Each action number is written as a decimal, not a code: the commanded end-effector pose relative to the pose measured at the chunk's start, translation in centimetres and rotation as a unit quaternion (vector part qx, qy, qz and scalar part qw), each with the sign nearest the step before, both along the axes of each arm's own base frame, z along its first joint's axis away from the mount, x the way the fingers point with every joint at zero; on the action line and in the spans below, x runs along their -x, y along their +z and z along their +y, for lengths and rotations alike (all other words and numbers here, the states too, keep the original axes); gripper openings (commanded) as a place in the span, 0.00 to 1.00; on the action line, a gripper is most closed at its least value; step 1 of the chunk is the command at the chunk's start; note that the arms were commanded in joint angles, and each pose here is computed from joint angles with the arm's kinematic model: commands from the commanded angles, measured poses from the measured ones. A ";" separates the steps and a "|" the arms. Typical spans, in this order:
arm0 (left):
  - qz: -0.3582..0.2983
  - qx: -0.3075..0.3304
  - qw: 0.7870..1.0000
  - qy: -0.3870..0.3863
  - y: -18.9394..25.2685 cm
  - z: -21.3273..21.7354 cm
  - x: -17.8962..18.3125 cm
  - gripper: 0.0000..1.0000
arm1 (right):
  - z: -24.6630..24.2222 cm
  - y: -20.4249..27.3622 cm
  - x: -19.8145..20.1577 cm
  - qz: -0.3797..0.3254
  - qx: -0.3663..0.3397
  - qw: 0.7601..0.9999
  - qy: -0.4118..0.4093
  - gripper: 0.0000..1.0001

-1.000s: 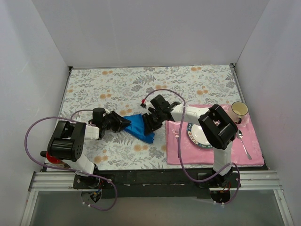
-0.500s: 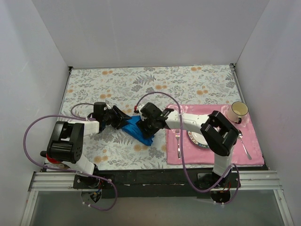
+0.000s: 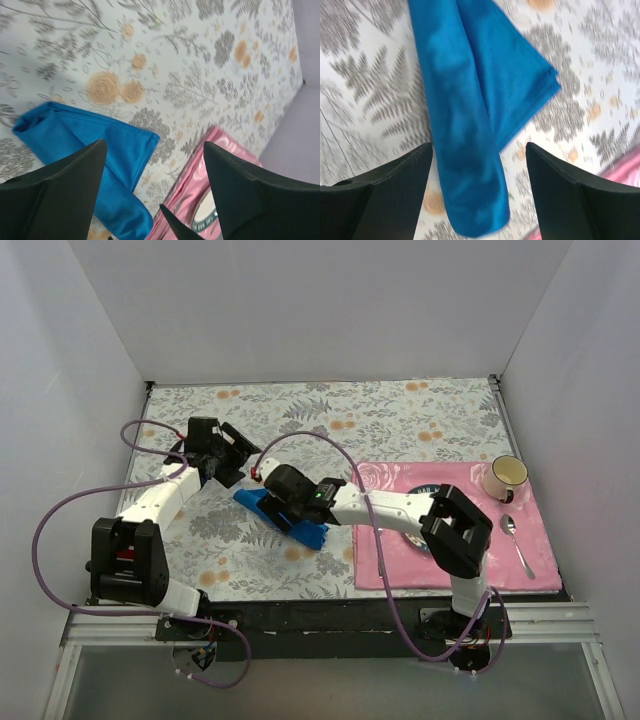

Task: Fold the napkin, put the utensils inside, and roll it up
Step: Roll the napkin with the utensil

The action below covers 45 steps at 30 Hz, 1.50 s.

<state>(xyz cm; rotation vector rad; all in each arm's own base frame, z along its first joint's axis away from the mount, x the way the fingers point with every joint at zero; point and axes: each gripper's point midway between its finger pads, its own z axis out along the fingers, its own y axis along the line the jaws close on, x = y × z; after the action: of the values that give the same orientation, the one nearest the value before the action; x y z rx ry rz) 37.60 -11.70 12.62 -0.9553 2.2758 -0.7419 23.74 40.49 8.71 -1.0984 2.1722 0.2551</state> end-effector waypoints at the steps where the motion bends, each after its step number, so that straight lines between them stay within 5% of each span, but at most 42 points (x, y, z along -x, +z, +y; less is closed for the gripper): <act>1: 0.064 -0.096 0.987 0.111 0.1 5.1 1.6 0.79 | 5.6 0.9 -1.9 -0.039 -0.043 0.998 0.010 0.82; 9: 0.076 -0.105 0.978 0.162 0.3 7.8 3.3 0.80 | 9.2 -1.5 -2.8 -0.052 -0.045 0.998 -0.009 0.76; 23: 0.076 -0.091 0.980 0.158 0.3 7.4 4.3 0.81 | 6.4 -5.5 -2.4 -0.028 -0.053 0.996 -0.068 0.58; 33: 0.075 -0.093 0.982 0.145 -0.3 7.3 5.4 0.81 | 5.5 -5.5 -3.0 0.028 -0.090 0.993 -0.072 0.21; 38: 0.062 -0.079 0.989 0.105 -0.8 6.2 5.7 0.80 | 6.0 -4.3 -3.2 0.120 -0.146 0.981 -0.054 0.15; 45: 0.022 -0.026 0.999 0.002 0.0 2.7 5.4 0.80 | 5.8 -4.3 -1.8 0.288 -0.256 0.923 -0.002 0.13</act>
<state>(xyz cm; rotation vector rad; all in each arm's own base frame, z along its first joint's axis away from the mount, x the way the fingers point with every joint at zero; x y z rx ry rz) 31.56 -6.61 10.29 -1.1476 2.3318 -0.4610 28.09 46.35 3.70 -0.7791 2.3321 0.8405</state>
